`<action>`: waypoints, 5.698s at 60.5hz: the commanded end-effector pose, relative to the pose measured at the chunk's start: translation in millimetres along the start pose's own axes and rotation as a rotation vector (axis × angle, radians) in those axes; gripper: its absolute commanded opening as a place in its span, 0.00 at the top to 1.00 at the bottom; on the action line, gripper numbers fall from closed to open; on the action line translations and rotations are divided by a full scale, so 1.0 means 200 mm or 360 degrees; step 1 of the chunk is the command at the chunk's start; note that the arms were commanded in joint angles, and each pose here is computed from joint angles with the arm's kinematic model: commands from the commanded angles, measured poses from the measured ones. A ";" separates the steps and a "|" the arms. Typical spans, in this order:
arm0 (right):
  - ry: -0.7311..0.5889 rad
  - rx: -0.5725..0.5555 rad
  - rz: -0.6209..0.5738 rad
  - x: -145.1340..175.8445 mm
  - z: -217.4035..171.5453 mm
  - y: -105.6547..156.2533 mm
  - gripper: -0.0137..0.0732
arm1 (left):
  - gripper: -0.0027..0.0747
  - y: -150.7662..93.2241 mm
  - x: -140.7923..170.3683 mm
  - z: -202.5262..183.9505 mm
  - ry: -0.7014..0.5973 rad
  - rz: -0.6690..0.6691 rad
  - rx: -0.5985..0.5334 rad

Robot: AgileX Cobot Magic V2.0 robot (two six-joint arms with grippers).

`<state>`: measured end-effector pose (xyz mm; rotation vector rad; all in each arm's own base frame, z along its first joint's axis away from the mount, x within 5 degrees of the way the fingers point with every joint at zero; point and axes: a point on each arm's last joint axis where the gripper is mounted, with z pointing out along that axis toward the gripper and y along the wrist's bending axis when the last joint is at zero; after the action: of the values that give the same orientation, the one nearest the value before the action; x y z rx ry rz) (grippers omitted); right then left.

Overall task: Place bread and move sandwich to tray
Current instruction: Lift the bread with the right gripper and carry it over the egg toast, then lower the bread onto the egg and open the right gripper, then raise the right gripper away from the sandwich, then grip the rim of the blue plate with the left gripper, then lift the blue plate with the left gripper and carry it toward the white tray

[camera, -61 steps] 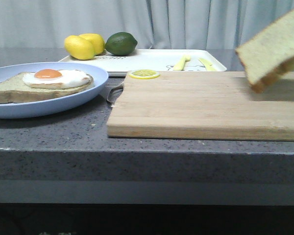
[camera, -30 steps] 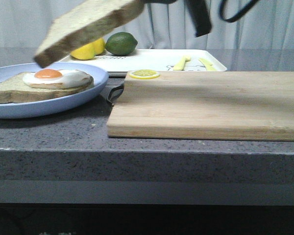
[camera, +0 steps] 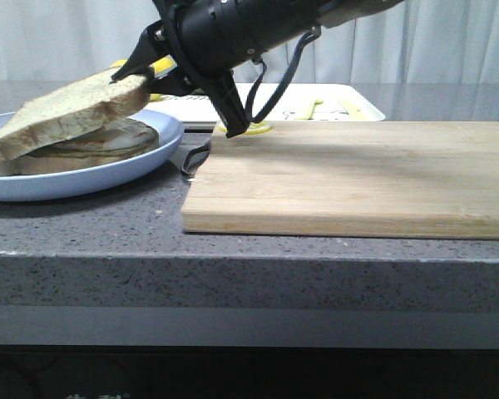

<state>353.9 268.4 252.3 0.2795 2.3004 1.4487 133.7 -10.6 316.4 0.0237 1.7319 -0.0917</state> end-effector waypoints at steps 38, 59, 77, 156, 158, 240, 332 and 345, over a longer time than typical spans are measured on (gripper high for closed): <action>0.0200 -0.0234 -0.0150 -0.09 -0.20 0.14 0.40 | 0.45 -0.01 -0.10 -0.01 -0.0187 -0.0015 0.0033; 0.0210 -0.0035 -0.0292 -0.19 -0.40 0.11 0.41 | 0.45 -0.01 -0.10 -0.01 -0.0187 -0.0015 0.0033; 0.0153 0.0061 -0.0643 -0.18 -0.71 0.26 0.74 | 0.45 -0.01 -0.10 -0.01 -0.0187 -0.0015 0.0033; -0.1233 0.0938 -0.1256 0.60 -1.69 -0.32 0.91 | 0.45 -0.02 -0.10 -0.01 -0.0171 -0.0037 0.0040; -0.1238 0.0935 -0.1257 0.60 -1.69 -0.32 0.91 | 0.45 -0.02 -0.10 -0.01 -0.0169 -0.0052 0.0041; -0.1250 0.0902 -0.1216 0.59 -1.68 -0.32 0.91 | 0.51 -0.02 0.06 0.92 0.1200 -0.0056 -0.0081; -0.1258 0.0899 -0.1218 0.59 -1.69 -0.32 0.91 | 0.99 -0.03 -0.51 1.52 0.1033 -0.0714 0.0707; -0.1258 0.0899 -0.1218 0.59 -1.69 -0.32 0.91 | 0.99 -0.18 -0.46 1.76 0.1112 -0.0666 0.0831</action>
<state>100.1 12.2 279.9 0.0583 1.8707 0.2250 497.0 -50.0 308.8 0.0604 2.4621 -0.8256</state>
